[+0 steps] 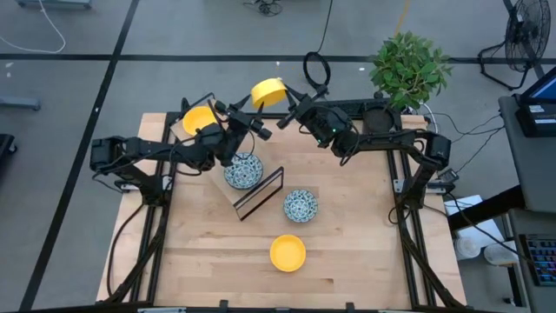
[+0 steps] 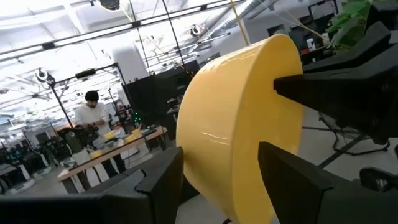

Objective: Pick & Place Mini bowls
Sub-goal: Stack the right yellow bowl on the yellow bowl on the shelf

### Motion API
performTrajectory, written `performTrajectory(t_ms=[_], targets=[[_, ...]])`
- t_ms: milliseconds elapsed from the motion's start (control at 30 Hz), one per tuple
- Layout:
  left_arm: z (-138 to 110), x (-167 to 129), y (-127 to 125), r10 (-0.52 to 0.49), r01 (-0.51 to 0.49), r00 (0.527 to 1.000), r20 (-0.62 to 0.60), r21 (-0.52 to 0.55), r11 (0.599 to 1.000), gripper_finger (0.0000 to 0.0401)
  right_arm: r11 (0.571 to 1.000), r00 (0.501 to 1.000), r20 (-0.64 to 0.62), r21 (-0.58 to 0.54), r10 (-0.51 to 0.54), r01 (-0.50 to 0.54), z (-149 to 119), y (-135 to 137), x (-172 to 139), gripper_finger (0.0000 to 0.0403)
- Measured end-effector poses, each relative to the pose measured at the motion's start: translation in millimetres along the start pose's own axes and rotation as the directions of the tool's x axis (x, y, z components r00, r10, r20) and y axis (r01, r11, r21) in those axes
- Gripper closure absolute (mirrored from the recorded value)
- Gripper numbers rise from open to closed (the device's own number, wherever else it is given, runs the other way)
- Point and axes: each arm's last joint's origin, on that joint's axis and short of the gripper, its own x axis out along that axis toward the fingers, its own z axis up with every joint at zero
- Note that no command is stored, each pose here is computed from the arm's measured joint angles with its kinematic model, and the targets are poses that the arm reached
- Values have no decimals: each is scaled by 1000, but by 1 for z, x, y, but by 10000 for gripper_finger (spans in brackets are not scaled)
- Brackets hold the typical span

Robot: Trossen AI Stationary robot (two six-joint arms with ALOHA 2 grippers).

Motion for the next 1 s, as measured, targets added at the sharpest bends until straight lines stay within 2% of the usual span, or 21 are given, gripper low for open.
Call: performTrajectory(t_ms=[133,233,567,767,1000], targets=[[0,0,0,1,-1,1000,-1,3,1000,196,1000,1000,-9,-5,7,-7,-1,1,0,403],[0,0,0,8,-8,1000,-5,19,1000,219,1000,1000,-13,-7,9,-9,-1,1,0,403],[0,0,2,55,-54,998,-31,34,998,384,1000,999,-30,-18,24,-25,-3,3,-1,403],[4,-3,4,65,-62,997,-31,70,996,392,999,999,-34,-3,35,-35,-3,5,-1,388],[24,-14,19,117,-111,993,-33,140,984,396,997,995,-51,15,80,-80,-5,9,-2,334]])
